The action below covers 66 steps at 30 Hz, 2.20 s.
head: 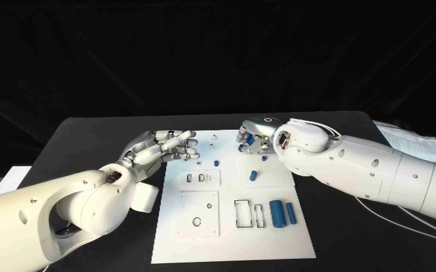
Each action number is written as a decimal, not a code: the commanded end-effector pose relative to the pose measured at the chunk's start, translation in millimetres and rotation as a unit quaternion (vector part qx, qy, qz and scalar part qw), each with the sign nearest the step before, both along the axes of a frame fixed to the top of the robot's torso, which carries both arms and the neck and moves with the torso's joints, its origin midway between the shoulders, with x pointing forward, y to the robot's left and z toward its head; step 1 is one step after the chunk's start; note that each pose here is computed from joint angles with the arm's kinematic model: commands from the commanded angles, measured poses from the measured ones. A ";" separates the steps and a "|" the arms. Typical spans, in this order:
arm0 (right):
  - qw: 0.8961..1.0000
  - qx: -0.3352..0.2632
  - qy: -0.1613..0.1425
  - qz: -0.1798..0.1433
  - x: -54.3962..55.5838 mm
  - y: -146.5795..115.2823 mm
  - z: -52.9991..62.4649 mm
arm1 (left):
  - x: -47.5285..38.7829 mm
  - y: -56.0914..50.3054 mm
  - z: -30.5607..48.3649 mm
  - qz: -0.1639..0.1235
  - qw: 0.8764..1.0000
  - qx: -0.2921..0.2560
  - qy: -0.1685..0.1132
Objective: Assemble the parts on the task board
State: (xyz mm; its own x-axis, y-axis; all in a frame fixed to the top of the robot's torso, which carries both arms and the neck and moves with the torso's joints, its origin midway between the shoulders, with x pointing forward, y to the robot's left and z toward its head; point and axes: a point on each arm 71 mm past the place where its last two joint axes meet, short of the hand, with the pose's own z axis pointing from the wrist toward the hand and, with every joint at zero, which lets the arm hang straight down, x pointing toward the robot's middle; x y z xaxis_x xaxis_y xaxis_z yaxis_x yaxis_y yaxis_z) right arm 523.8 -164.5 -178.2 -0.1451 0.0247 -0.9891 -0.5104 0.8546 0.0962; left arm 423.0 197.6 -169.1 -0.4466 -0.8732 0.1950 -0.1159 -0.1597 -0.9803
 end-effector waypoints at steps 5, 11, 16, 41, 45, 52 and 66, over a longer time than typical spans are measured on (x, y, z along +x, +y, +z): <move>1.000 -0.020 0.007 0.001 0.8 0.1 -3.0 | -0.8 -0.5 1.8 -0.005 1.000 -0.008 -0.002; 1.000 -0.025 0.003 0.002 0.7 1.3 -2.8 | -1.1 0.0 1.9 -0.004 1.000 -0.009 0.000; 1.000 -0.027 0.003 0.002 0.8 2.8 -3.2 | -0.6 0.3 1.6 -0.003 1.000 -0.010 0.001; 0.999 -0.037 0.018 -0.011 4.1 4.0 -11.3 | -1.6 -2.0 2.1 -0.007 1.000 -0.016 0.003; 1.000 -0.003 -0.019 -0.011 3.4 5.1 -6.2 | -1.6 -2.0 2.1 -0.007 1.000 -0.016 0.003; 0.997 0.045 -0.062 -0.003 -0.7 11.2 2.8 | -1.9 -2.0 2.0 -0.007 1.000 -0.018 0.005; 0.992 0.083 -0.095 0.002 -0.3 26.5 11.4 | -1.9 -2.3 1.8 -0.008 1.000 -0.021 0.008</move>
State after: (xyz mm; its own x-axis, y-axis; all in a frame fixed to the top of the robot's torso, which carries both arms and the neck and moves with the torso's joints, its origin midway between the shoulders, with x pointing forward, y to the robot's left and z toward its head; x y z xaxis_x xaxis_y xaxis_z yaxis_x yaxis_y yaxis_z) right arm 523.4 -138.7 -169.7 0.0117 0.1633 -0.9865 -0.5345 0.8348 0.1318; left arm 421.9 197.8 -169.2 -0.4393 -0.8702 0.2230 -0.1365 -0.1807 -0.9740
